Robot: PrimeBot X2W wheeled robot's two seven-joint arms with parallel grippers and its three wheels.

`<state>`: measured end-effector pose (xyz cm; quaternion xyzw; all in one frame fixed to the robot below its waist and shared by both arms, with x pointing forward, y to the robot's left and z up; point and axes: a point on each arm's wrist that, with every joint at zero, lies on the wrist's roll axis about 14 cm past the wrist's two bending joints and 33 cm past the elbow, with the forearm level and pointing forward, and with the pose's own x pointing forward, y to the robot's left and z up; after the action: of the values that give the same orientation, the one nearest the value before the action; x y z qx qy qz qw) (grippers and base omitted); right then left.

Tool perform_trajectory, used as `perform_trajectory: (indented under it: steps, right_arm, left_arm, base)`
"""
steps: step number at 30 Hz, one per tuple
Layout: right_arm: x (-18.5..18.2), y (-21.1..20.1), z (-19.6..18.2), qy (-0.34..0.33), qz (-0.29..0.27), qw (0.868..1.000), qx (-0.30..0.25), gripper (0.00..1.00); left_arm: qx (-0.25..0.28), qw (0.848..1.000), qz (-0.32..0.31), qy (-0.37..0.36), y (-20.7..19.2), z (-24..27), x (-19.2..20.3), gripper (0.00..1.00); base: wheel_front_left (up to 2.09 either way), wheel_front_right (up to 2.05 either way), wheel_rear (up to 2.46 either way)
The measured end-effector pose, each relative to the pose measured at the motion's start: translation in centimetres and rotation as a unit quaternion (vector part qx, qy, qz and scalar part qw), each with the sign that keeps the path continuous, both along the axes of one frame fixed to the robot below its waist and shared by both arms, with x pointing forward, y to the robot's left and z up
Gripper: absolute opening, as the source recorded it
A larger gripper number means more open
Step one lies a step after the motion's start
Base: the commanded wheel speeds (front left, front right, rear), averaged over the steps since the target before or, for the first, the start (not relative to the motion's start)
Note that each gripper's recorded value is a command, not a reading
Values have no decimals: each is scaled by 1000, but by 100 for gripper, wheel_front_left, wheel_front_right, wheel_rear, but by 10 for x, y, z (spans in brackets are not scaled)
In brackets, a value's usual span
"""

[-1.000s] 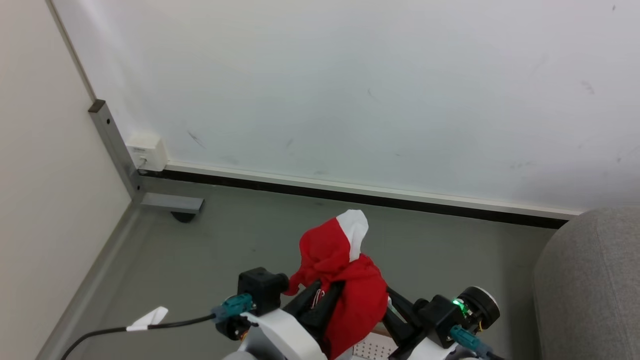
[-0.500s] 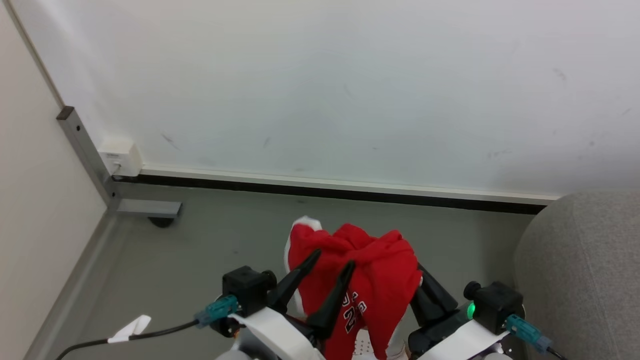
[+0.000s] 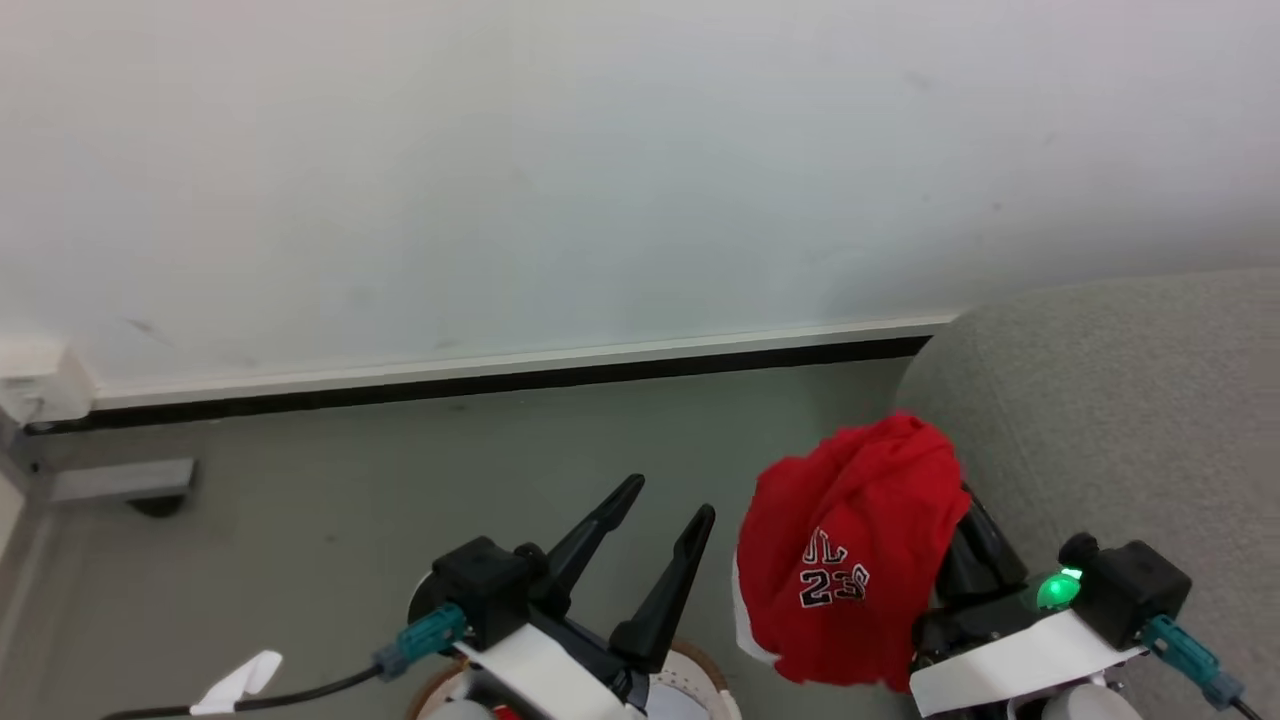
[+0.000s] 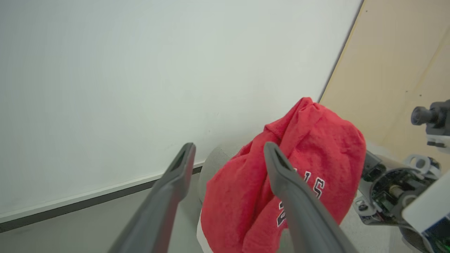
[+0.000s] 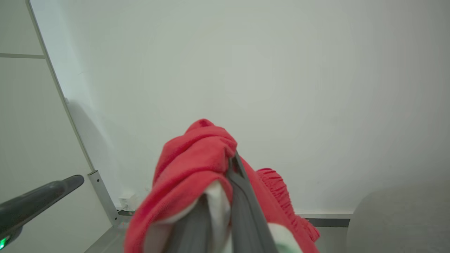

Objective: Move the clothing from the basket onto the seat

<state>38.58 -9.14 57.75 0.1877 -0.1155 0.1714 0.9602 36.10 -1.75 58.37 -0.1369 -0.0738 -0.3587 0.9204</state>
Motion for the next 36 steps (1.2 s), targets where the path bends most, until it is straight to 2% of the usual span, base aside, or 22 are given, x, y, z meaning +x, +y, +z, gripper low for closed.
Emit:
perform_trajectory:
  steps: [7,8,14,26,30,36]
  right_arm:
    - [-17,-72,19,-31,-98,995,1,0]
    - [-25,-90,23,-38,-125,991,-4,0]
    - [-47,-130,21,-35,-191,981,-13,0]
    - [-55,-158,19,-27,-241,970,-8,0]
    - [-42,-162,23,-28,-239,971,-11,0]
    - [-11,-187,60,-65,-248,966,-36,0]
  left_arm:
    - [11,997,-69,-23,-42,1,3,100]
    - [10,995,-94,-25,-57,0,2,100]
    - [8,986,-163,-28,-94,-4,-9,100]
    - [9,979,-203,-17,-116,-20,-7,100]
    - [12,978,-206,-17,-116,-24,-4,100]
    - [20,977,-210,1,-114,-40,-4,100]
  base:
    - [0,0,0]
    - [0,0,0]
    - [0,0,0]
    - [0,0,0]
    - [0,0,0]
    - [0,0,0]
